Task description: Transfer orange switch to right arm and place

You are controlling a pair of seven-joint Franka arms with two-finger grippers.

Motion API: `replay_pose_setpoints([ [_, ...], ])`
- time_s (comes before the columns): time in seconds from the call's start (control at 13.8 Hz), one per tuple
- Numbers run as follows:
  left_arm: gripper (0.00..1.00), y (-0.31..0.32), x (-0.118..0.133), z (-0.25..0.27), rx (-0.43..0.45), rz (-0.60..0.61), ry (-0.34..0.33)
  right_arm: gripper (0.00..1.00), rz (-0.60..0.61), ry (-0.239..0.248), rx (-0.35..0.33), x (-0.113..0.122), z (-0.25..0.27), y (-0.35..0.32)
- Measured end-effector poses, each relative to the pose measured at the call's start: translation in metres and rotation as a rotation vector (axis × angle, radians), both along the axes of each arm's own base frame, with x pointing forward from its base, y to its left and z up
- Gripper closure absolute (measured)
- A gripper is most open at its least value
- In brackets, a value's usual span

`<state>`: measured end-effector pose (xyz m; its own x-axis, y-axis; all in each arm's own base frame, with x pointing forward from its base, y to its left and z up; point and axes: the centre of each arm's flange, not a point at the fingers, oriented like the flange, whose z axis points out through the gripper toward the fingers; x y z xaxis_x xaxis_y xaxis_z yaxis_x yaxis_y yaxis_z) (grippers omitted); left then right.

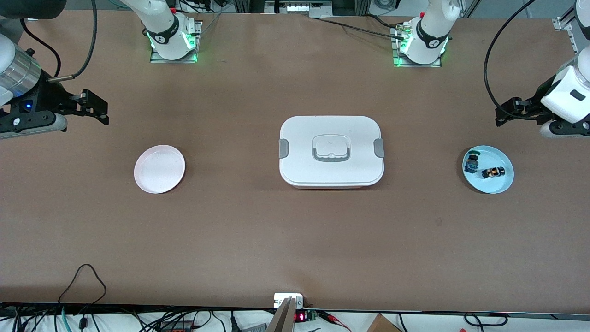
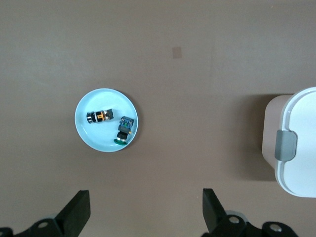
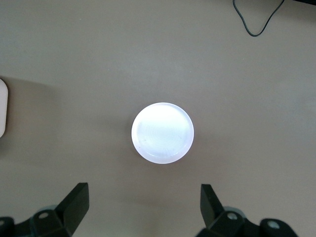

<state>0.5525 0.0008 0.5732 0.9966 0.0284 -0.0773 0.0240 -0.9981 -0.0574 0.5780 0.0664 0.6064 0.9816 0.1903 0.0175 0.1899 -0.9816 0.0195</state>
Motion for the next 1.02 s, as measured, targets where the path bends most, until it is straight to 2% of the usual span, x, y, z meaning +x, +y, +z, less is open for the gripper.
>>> replay_pose_setpoints([
  [0.22, 0.00, -0.001, 0.001, -0.009, 0.001, 0.000, 0.035, 0.00, 0.000, 0.000, 0.000, 0.000, 0.000, 0.000],
  [0.51, 0.00, 0.002, 0.005, -0.034, 0.006, 0.009, 0.126, 0.00, 0.000, 0.000, 0.000, 0.000, 0.000, 0.000],
  [0.73, 0.00, 0.017, 0.011, -0.048, 0.070, 0.016, 0.151, 0.00, 0.000, 0.000, 0.000, 0.000, 0.000, 0.000],
  [1.02, 0.00, 0.046, 0.013, -0.063, 0.086, 0.063, 0.195, 0.00, -0.001, 0.000, 0.000, 0.000, 0.000, 0.000],
])
